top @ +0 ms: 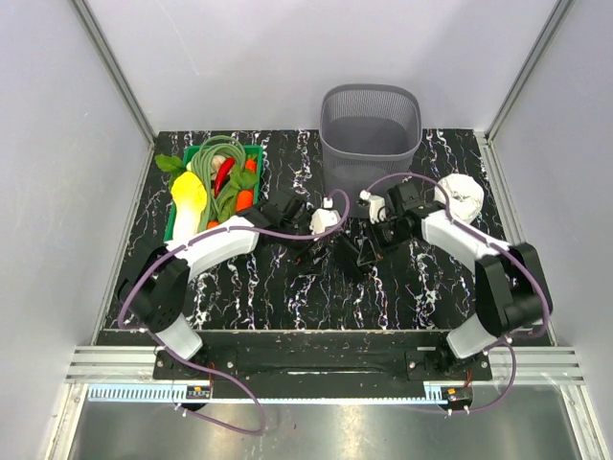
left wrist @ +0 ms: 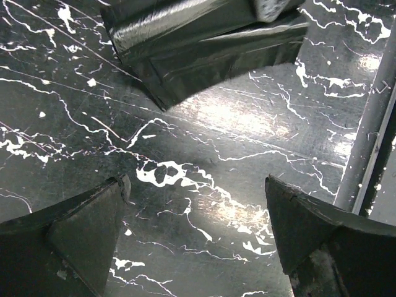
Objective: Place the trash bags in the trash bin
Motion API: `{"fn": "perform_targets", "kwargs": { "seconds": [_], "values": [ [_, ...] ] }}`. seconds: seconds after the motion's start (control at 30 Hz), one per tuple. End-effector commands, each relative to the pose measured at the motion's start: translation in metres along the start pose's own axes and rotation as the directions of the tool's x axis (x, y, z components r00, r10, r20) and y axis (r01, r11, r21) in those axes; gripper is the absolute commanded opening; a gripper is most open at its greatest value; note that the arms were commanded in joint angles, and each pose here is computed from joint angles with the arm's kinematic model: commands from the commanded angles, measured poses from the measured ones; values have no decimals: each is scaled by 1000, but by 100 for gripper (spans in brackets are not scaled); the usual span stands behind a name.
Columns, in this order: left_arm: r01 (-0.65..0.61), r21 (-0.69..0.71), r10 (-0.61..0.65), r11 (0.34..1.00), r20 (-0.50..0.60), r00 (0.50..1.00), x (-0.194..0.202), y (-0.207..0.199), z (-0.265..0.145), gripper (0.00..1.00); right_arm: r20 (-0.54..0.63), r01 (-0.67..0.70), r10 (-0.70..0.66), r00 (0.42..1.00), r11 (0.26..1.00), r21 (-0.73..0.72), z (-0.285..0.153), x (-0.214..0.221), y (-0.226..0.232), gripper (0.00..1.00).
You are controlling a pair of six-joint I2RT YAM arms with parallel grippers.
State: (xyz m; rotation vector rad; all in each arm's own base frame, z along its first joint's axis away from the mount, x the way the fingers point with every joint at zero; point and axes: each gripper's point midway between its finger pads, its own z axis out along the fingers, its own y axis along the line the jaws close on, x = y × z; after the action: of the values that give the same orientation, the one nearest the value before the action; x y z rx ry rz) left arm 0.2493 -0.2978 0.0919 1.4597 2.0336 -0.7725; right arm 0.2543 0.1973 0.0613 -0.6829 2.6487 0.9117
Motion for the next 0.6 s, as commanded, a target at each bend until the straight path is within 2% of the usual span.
{"fn": "perform_targets", "kwargs": {
  "seconds": [0.0,0.23,0.4,0.57],
  "values": [
    [-41,-46,47,998,133,990,-35,15,-10,95,161,195,-183,970,979,-59,-42,-30,43,0],
    [-65,36,56,997,224,973,-61,6,-26,96,252,312,-286,924,948,-68,-76,-33,73,0],
    [-66,131,27,989,277,960,-77,-4,-33,96,281,328,-294,913,941,-80,-85,-33,82,0],
    [-26,219,-35,975,272,962,-83,-11,-34,96,287,345,-310,906,936,-77,-86,-29,83,0]
  ]
}}
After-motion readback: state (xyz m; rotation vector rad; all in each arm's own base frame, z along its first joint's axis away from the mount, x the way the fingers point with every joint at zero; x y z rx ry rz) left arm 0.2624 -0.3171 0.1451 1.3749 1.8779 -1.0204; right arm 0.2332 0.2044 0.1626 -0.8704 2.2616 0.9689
